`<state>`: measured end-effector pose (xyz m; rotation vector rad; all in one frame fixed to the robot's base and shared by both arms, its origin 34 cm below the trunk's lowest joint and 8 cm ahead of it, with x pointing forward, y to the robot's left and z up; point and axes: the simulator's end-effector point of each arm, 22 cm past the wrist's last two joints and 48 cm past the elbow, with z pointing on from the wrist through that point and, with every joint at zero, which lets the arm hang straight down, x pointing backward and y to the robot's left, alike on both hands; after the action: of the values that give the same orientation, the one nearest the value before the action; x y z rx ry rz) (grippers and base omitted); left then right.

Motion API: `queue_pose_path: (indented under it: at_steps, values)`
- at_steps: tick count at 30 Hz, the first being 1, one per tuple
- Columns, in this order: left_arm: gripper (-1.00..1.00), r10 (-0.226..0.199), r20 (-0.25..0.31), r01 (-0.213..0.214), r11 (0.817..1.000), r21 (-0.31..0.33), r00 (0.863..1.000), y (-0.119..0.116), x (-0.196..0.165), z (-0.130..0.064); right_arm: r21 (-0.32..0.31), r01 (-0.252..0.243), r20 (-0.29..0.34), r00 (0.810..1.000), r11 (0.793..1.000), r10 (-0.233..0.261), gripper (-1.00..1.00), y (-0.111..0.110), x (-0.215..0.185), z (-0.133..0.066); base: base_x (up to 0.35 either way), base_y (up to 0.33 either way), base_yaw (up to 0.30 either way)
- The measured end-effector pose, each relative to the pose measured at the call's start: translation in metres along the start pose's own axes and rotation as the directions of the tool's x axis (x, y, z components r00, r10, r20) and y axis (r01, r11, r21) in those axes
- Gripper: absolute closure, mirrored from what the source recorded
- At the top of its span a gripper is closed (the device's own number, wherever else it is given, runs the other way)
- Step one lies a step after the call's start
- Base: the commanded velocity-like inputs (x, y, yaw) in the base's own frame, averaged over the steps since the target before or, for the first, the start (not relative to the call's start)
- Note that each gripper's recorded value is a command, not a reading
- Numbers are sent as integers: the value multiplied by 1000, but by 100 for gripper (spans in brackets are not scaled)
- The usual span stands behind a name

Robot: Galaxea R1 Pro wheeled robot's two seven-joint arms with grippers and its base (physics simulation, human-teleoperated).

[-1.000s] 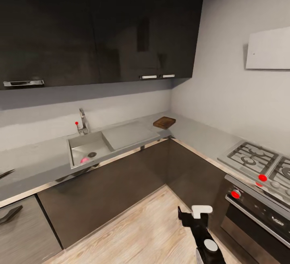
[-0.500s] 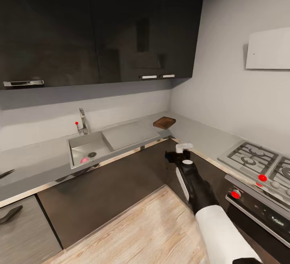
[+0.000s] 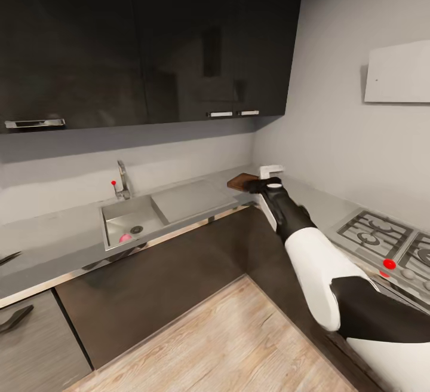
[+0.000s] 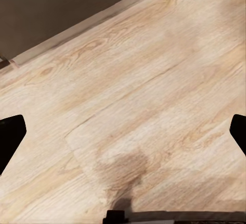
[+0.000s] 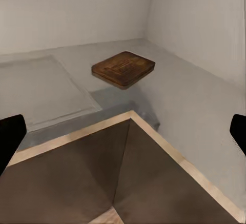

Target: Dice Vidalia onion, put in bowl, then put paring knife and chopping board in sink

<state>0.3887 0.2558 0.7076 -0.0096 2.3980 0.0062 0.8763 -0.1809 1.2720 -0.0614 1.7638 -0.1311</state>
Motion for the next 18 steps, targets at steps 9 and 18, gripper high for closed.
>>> queue_pose_path:
  at_steps: [9, 18]
  values:
    - [-100, -1, 0, 1, 1000, 3, 1000, -1, 1, 0, -26, 3, 54, 999, 1000, -2, -100, -37, 71, 23, 0, 0, 0]
    - [-100, -1, 0, 1, 1000, 6, 1000, -1, 1, 0, -21, -65, 79, 995, 998, 67, -100, -40, 83, 23, 0, 0, 95]
